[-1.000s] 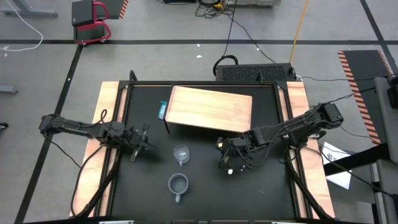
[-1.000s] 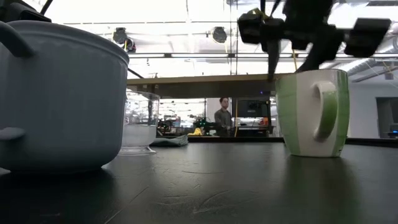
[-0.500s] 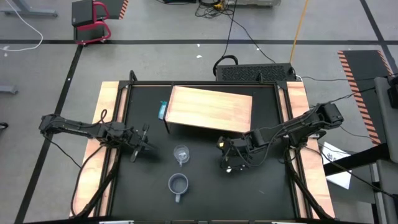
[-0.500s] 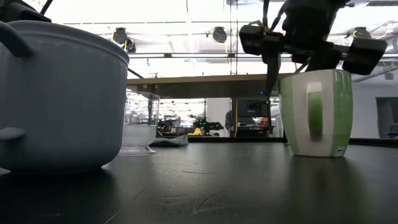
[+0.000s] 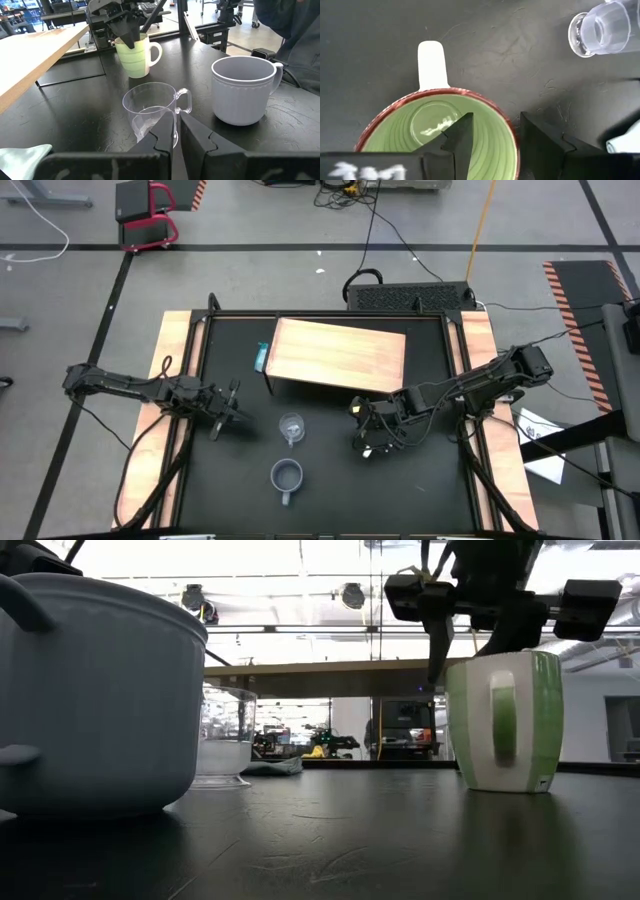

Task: Stack small to large cups/mugs on shelf
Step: Put the green cup on the shelf

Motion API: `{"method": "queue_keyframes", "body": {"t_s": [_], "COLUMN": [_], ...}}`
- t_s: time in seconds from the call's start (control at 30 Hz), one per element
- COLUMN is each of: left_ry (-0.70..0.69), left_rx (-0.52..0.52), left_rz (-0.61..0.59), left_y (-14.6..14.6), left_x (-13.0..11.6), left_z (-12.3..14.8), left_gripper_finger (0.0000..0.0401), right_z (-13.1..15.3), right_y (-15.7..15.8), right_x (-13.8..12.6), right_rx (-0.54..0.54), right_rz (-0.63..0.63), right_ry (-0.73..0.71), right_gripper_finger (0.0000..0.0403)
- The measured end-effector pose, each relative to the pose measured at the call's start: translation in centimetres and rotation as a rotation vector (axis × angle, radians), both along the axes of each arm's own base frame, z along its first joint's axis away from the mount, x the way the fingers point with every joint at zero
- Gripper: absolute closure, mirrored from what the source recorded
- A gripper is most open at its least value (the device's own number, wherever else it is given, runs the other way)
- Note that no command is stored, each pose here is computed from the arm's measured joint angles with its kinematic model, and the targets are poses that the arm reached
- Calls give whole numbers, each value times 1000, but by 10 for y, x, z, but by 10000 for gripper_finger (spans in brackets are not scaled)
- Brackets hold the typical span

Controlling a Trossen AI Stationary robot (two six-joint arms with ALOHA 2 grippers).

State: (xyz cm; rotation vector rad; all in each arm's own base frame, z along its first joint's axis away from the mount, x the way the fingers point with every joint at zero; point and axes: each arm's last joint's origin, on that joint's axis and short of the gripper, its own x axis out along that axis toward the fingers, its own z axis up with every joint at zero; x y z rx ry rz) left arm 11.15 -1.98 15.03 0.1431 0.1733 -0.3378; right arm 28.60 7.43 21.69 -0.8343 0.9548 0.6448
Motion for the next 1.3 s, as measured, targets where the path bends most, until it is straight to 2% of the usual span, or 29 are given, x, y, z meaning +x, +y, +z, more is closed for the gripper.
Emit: {"method": "queue_keyframes", "body": {"t_s": [0.37, 0.83, 1.3], "left_ry": [1, 0, 0], "left_rx": [0, 0, 0], "left_rz": [0, 0, 0], "left_y": [0, 0, 0], "left_x": [0, 0, 0], "left_z": [0, 0, 0], "left_gripper_finger": [368, 368, 368], "right_z": [0, 0, 1], "right_y": [0, 0, -1], "right_x": [0, 0, 0], "right_rx": [7, 9, 18], "right_rz": [-12, -17, -30], "right_ry": [1, 0, 1], "right_gripper_finger": [255, 336, 369]}}
